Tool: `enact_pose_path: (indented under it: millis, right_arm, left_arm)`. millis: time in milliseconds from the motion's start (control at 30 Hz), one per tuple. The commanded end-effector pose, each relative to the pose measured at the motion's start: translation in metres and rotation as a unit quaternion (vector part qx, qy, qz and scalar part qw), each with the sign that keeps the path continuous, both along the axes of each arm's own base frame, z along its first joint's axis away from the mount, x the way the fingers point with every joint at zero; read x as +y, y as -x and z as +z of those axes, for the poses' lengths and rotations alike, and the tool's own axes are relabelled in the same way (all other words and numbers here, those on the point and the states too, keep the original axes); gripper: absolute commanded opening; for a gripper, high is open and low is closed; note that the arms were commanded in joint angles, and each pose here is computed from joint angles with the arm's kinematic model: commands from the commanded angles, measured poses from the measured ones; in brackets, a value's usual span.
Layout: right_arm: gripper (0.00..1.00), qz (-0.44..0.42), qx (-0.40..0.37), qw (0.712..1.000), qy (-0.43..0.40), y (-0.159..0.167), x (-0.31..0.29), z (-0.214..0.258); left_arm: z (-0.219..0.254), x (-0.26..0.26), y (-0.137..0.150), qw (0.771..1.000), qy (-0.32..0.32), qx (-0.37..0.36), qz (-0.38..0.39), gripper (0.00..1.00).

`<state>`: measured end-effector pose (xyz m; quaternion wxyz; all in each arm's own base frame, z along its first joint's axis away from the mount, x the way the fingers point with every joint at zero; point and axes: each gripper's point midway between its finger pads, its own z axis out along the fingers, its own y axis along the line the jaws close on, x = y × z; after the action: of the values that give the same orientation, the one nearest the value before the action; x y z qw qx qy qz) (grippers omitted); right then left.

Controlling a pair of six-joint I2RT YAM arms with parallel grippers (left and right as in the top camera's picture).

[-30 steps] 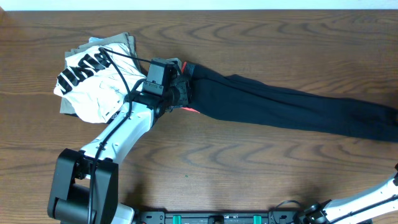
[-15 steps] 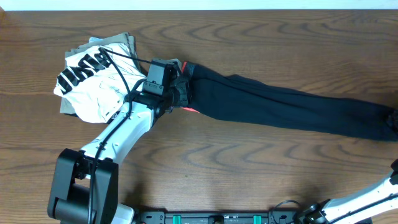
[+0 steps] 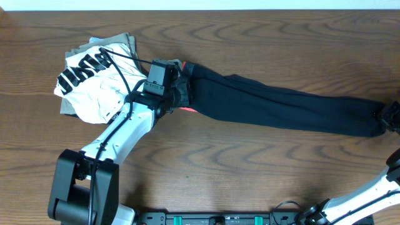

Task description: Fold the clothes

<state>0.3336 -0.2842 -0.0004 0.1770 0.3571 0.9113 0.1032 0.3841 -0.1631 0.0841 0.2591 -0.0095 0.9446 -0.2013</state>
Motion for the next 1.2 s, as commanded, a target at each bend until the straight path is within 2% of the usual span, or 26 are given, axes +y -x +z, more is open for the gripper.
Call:
enact_pose_path:
  millis: [0, 133, 400, 600, 767, 1000, 1167]
  right_arm:
    - [0.01, -0.017, 0.013, 1.0, -0.019, 0.007, 0.005, -0.008]
    - [0.01, -0.031, 0.005, 0.999, 0.007, 0.01, -0.013, 0.022]
    - [0.01, -0.074, -0.007, 0.995, 0.073, 0.019, -0.064, 0.117]
    - [0.01, -0.081, -0.021, 0.993, 0.083, 0.019, -0.074, 0.149]
    - [0.01, -0.033, -0.04, 0.997, 0.057, -0.006, -0.043, 0.155]
    - [0.01, 0.086, 0.003, 0.996, 0.035, -0.045, 0.046, 0.146]
    - [0.01, 0.165, 0.048, 0.985, 0.033, -0.06, 0.113, 0.139]
  left_arm:
    - [0.0, 0.0, -0.001, 1.0, -0.002, -0.002, -0.008, 0.51]
    - [0.005, -0.002, 0.0, 1.0, -0.004, -0.012, -0.025, 0.5]
    - [0.026, 0.003, -0.003, 0.999, -0.009, -0.045, -0.029, 0.5]
    - [0.025, 0.004, -0.002, 0.999, -0.009, -0.042, -0.028, 0.5]
    - [0.024, 0.004, -0.001, 0.999, -0.01, -0.038, -0.028, 0.5]
    - [0.023, 0.004, 0.0, 0.999, -0.011, -0.036, -0.028, 0.51]
    - [0.023, 0.004, 0.0, 0.999, -0.011, -0.036, -0.028, 0.51]
